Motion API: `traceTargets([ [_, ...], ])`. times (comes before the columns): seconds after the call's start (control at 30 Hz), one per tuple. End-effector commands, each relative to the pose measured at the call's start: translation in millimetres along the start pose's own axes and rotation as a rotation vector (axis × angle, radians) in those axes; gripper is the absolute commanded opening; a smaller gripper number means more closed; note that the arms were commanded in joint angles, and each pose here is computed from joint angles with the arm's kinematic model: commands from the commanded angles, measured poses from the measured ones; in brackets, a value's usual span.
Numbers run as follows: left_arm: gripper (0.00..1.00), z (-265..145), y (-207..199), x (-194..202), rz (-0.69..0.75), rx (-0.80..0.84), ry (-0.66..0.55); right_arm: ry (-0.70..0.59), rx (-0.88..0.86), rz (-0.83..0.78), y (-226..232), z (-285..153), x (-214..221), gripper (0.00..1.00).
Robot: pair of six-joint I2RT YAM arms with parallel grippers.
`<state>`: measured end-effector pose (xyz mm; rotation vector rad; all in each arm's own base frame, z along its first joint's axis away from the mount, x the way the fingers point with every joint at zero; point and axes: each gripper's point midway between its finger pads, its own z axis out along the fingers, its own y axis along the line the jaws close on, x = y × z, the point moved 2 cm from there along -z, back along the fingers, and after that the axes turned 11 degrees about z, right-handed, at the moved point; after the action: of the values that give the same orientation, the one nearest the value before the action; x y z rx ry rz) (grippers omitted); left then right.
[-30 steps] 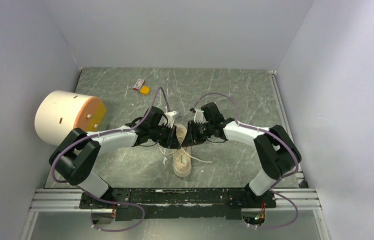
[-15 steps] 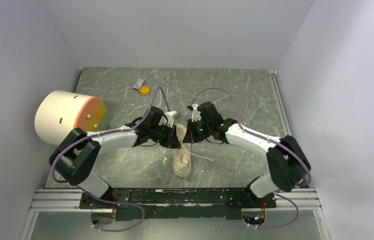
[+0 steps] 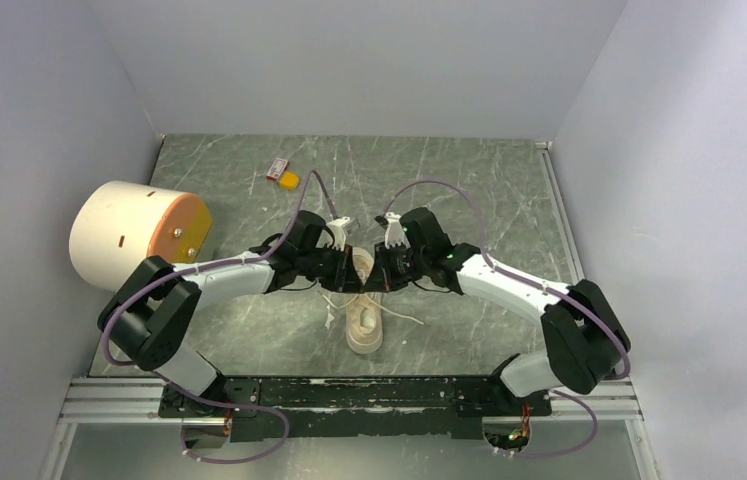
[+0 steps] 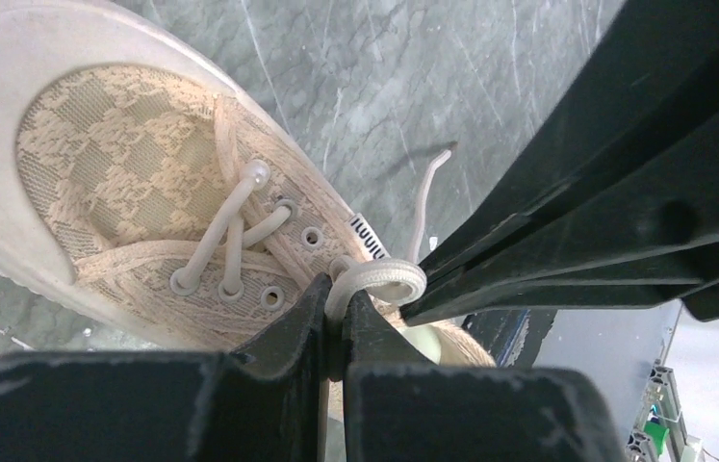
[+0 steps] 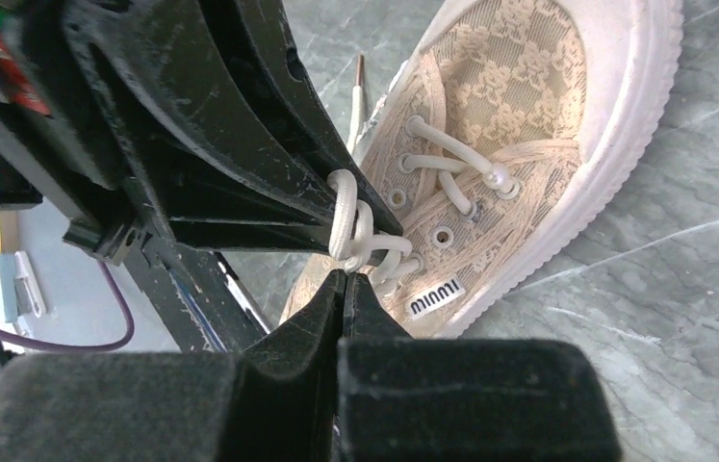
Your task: Tie the shoes
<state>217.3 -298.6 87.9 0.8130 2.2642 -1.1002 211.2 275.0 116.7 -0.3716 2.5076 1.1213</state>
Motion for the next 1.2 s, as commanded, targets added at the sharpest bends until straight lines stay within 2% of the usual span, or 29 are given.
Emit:
traceTargets([
  [0.0,0.05,-4.3,-11.5,-13.4,0.018,0.061,-0.061,0.019,-0.045,-0.009,6.8,5.1,-2.2,0.00],
  [0.13,0.05,-8.1,-12.4,-12.4,0.029,0.055,-0.064,0.029,-0.064,-0.013,10.6,5.7,-3.9,0.00],
  [0.33,0.05,1.4,-14.2,-8.4,0.015,0.113,-0.051,0.050,-0.203,-0.010,31.7,7.2,-3.7,0.00],
  [0.6,0.05,1.4,-22.3,-0.1,0.005,0.190,-0.074,0.080,-0.201,0.026,29.4,13.9,-2.5,0.00],
  [0.67,0.05,0.8,-20.4,3.0,0.004,0.181,-0.069,0.095,-0.166,0.034,24.1,10.1,-2.3,0.08],
  [0.73,0.05,-0.5,-19.4,5.5,0.000,0.177,-0.070,0.101,-0.140,0.057,17.8,1.9,-1.0,0.22],
  [0.83,0.05,-0.8,-17.1,8.7,-0.006,0.171,-0.067,0.126,-0.109,0.081,7.5,-11.2,4.8,0.32],
  [0.97,0.05,0.5,-15.3,10.7,-0.009,0.171,-0.062,0.149,-0.055,0.103,-3.9,-26.8,14.9,0.36],
  [1.17,0.05,0.5,-14.1,9.3,-0.006,0.168,-0.058,0.099,-0.013,0.159,-19.3,-34.4,9.7,0.37],
])
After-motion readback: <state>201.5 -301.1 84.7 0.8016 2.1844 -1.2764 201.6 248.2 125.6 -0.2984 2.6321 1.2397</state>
